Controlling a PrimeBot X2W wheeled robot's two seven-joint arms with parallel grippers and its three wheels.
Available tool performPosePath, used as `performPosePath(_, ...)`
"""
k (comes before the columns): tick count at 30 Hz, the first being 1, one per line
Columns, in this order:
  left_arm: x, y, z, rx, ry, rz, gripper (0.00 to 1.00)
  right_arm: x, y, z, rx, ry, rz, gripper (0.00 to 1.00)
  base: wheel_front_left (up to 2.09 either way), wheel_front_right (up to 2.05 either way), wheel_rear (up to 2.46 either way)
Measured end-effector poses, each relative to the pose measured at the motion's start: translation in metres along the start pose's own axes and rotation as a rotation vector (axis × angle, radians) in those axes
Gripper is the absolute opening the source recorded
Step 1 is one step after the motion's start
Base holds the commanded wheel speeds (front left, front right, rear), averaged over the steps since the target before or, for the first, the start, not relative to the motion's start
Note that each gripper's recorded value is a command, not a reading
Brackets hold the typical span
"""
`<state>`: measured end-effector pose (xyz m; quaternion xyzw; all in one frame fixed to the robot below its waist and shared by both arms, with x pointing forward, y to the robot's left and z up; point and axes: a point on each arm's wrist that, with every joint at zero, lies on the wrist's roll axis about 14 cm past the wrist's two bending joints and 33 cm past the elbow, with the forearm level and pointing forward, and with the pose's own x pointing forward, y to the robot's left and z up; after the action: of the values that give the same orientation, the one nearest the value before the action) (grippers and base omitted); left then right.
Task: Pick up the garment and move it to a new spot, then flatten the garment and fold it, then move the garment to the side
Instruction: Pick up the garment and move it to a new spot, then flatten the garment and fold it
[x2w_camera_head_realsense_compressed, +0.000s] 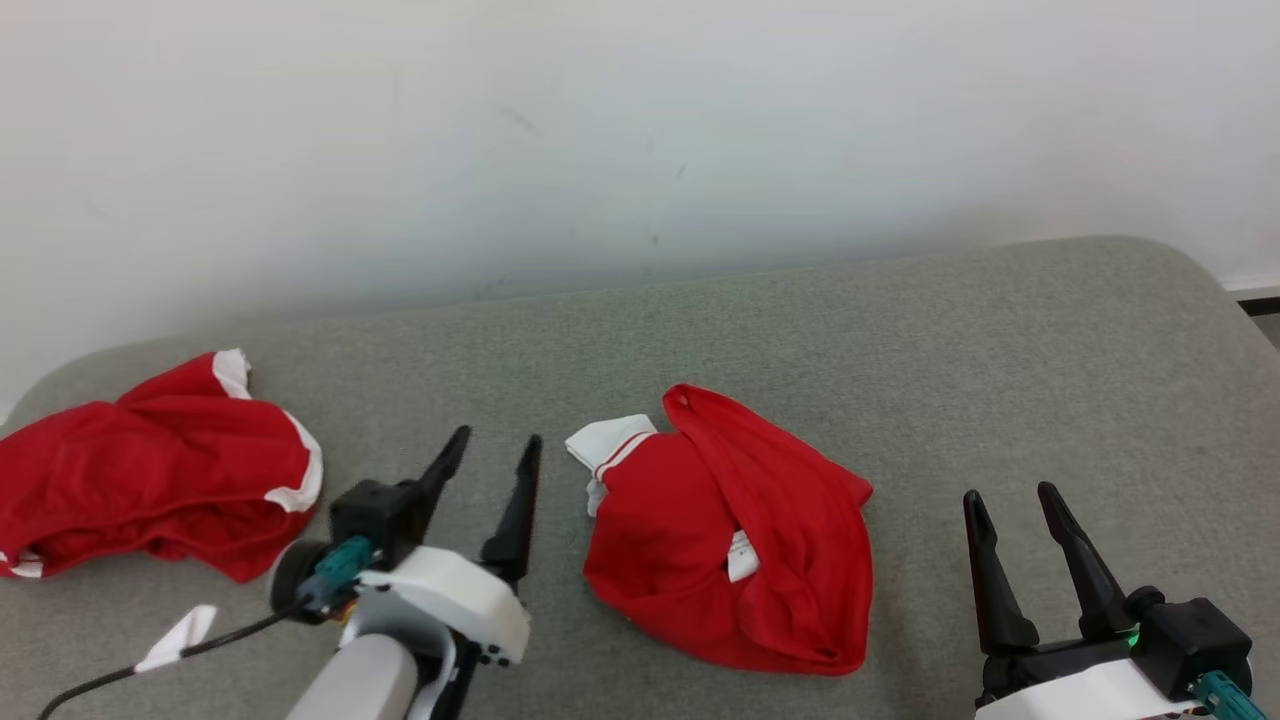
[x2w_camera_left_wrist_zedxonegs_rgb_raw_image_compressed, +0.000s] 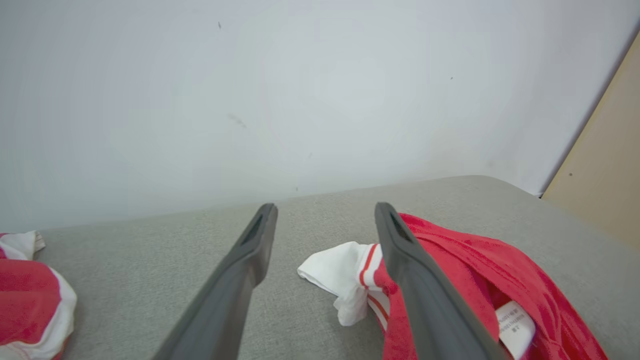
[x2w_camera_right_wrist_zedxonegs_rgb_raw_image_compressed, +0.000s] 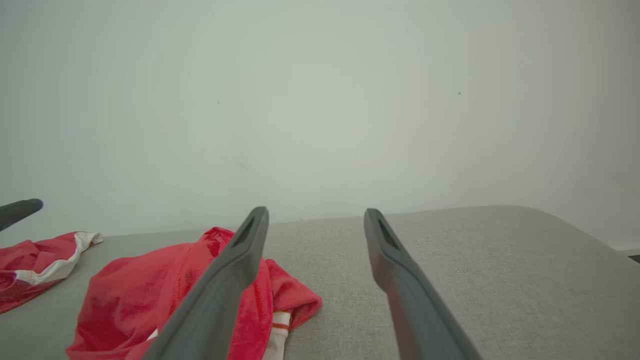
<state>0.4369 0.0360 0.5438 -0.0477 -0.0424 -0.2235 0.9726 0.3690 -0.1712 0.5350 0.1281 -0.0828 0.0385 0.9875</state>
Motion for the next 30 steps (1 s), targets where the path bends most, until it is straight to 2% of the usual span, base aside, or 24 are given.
performPosePath(7,-0.046,0.07,0.004,0.014,-0.038,0.255,1.0,0.004,0.007,0.004,0.006,-0.017,0.02,1.0,0.0,0.0,0.0)
performPosePath(11,-0.069,0.092,0.011,0.001,-0.075,0.367,1.0,0.002,0.004,0.008,0.006,-0.029,0.013,1.0,0.0,0.0,0.0)
performPosePath(17,-0.093,0.086,-0.001,-0.021,-0.061,0.409,1.0,-0.006,-0.003,0.003,0.013,-0.015,-0.014,1.0,0.0,0.0,0.0)
performPosePath(30,-0.091,0.079,-0.002,-0.041,-0.075,0.386,1.0,-0.006,-0.001,0.001,0.007,-0.006,-0.007,1.0,0.0,0.0,0.0)
